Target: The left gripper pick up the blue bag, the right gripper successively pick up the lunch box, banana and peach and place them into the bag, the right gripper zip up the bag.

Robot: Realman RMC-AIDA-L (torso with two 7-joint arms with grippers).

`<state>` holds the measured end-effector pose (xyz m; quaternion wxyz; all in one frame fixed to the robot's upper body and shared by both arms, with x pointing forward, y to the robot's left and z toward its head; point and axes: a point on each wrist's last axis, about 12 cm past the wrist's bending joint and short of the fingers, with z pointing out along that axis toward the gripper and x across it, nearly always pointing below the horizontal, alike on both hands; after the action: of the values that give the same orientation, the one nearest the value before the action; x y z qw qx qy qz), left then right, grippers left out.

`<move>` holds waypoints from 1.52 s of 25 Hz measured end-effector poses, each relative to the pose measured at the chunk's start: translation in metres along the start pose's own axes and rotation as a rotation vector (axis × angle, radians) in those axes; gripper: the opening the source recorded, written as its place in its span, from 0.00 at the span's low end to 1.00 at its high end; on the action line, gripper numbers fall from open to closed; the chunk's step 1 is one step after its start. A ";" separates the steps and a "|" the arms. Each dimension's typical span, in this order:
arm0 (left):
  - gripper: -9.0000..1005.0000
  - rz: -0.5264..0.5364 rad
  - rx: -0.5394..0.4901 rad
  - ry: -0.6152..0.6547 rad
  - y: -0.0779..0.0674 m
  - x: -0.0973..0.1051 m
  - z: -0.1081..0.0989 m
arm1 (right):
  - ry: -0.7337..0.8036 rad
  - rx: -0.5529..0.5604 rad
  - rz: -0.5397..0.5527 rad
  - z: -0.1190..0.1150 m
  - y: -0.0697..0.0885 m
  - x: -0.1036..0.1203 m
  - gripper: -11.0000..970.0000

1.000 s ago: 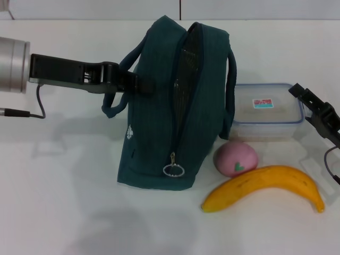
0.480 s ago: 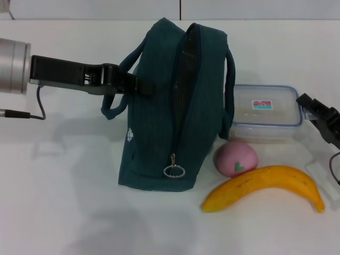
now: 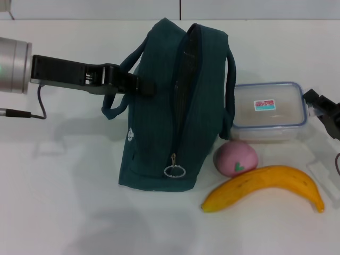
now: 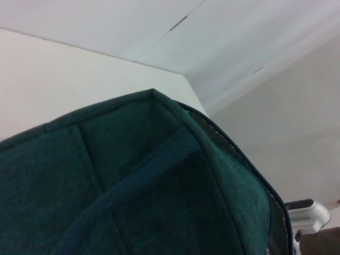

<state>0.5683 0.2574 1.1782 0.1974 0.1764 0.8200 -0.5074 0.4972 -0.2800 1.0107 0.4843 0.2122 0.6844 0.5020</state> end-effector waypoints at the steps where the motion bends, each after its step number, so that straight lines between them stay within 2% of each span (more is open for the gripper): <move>1: 0.06 0.000 0.000 0.000 0.000 0.000 0.000 | -0.001 -0.005 0.001 0.000 0.001 0.000 0.14; 5: 0.06 0.001 -0.002 -0.003 0.000 0.000 0.000 | 0.006 -0.022 0.007 0.000 0.002 -0.003 0.13; 8: 0.06 0.001 -0.004 -0.004 0.000 0.000 0.000 | 0.006 -0.025 0.055 0.000 0.002 -0.003 0.13; 13: 0.06 0.005 -0.008 -0.010 0.001 -0.001 0.000 | 0.017 -0.032 0.227 0.003 0.004 -0.001 0.12; 18: 0.06 0.016 -0.001 -0.015 0.000 -0.002 0.001 | 0.002 -0.033 0.463 0.005 0.005 -0.002 0.11; 22: 0.06 0.017 0.005 -0.015 0.001 -0.002 0.003 | -0.027 -0.050 0.567 0.004 0.005 -0.009 0.11; 24: 0.06 0.015 0.007 -0.015 0.002 -0.001 0.004 | -0.037 -0.087 0.601 0.004 0.008 -0.014 0.11; 28: 0.06 0.021 0.007 -0.015 0.002 -0.002 0.006 | -0.094 -0.241 0.636 0.004 0.023 -0.029 0.11; 34: 0.06 0.025 0.010 -0.018 0.003 -0.001 0.008 | -0.195 -0.470 0.629 0.007 0.046 -0.051 0.11; 38: 0.06 0.024 0.019 -0.015 0.003 -0.002 0.012 | -0.215 -0.611 0.610 0.018 0.065 -0.064 0.11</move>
<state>0.5729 0.2479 1.1719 0.2082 0.1843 0.8115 -0.5140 0.5287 -0.2945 1.0974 0.4232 0.3026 0.3566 0.7760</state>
